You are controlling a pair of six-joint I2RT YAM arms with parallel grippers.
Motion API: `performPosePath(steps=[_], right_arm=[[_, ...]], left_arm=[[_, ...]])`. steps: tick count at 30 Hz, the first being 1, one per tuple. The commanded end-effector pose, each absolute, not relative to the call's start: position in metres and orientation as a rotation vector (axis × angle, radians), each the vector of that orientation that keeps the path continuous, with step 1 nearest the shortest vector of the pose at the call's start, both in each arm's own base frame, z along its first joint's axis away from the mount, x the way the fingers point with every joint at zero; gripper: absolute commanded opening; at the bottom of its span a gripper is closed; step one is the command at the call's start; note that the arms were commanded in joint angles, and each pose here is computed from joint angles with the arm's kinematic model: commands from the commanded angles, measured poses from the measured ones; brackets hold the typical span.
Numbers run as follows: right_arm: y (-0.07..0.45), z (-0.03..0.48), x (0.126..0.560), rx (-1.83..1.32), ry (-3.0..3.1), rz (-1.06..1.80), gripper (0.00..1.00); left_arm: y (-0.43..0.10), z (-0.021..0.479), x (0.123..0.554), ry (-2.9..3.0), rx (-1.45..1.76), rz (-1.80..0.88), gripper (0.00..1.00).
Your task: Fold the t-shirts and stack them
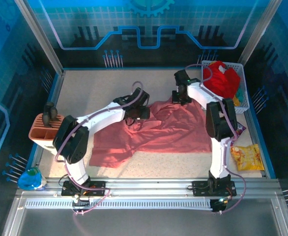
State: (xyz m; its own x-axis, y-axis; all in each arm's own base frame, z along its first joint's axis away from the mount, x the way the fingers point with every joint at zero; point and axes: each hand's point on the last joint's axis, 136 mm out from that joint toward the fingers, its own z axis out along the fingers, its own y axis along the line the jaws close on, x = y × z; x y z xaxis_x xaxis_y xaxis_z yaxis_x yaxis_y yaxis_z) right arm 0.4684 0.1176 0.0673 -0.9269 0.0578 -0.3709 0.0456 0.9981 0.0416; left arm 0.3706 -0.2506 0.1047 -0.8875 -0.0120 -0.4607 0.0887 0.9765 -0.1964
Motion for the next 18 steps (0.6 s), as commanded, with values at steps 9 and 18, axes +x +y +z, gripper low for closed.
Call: performPosePath(steps=[9,18], right_arm=[[0.118,0.079,0.389,0.135,2.698,0.01,0.06],[0.119,0.051,0.381,0.145,2.765,-0.004,0.06]], left_arm=[[-0.265,0.08,0.341,2.718,0.3,-0.249,0.52],[-0.313,0.08,0.351,2.614,0.581,-0.205,0.55]])
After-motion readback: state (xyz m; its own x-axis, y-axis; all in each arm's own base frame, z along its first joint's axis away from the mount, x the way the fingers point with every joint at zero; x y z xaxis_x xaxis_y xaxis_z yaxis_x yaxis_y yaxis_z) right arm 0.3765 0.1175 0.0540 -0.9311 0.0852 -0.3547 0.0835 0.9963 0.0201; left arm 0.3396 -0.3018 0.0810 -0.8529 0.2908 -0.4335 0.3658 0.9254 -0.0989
